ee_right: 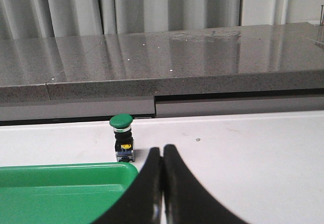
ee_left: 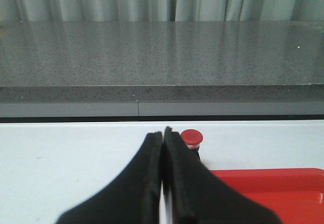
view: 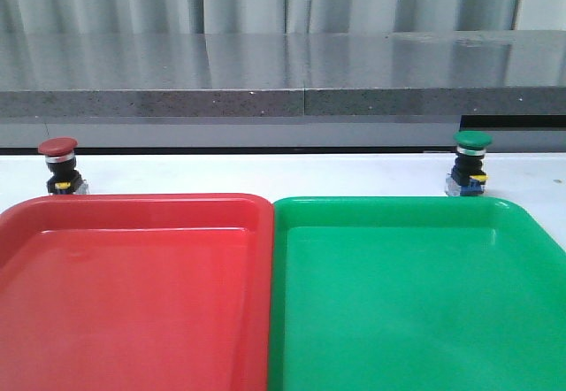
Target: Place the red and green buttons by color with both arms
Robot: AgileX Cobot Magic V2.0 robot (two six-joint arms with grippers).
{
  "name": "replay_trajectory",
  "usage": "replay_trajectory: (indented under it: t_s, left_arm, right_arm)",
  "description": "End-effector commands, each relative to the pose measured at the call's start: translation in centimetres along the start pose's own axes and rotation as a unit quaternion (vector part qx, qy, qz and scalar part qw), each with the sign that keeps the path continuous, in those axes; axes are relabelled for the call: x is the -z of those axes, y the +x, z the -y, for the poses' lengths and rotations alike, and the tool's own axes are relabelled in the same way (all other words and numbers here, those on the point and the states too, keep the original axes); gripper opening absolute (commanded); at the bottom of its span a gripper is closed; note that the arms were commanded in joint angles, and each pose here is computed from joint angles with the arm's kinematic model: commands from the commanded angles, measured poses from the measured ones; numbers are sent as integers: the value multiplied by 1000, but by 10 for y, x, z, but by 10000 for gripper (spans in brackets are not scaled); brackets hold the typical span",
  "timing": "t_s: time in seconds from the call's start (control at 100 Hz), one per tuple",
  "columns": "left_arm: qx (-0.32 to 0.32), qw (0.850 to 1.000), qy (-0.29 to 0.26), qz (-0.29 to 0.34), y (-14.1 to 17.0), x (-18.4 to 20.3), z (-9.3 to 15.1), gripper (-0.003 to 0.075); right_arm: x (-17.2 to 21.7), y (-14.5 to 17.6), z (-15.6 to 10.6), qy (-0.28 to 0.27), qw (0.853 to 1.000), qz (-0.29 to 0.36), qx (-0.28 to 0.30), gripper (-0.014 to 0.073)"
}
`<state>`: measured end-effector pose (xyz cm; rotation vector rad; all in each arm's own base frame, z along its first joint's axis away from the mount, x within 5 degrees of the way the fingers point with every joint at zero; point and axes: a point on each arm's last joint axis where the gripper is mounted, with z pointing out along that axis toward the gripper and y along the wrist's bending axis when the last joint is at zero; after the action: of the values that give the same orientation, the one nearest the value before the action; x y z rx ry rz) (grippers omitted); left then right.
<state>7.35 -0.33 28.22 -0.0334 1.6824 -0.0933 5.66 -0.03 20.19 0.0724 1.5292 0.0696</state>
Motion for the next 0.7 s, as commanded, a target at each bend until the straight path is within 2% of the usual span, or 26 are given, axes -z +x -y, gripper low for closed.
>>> replay_trajectory:
  t_s: [0.0,0.33,0.69]
  left_arm:
    - [2,999,2,48,-20,-5,1,-20]
    - [22,999,-3,-35,-32,-49,2,-20]
    - [45,991,-10,-127,-54,-135,4,-12]
  right_arm:
    - [2,-13,-1,-5,999,53,9,-64]
    - [2,-13,-1,-5,999,53,9,-64]
    - [2,-13,-1,-5,999,53,9,-64]
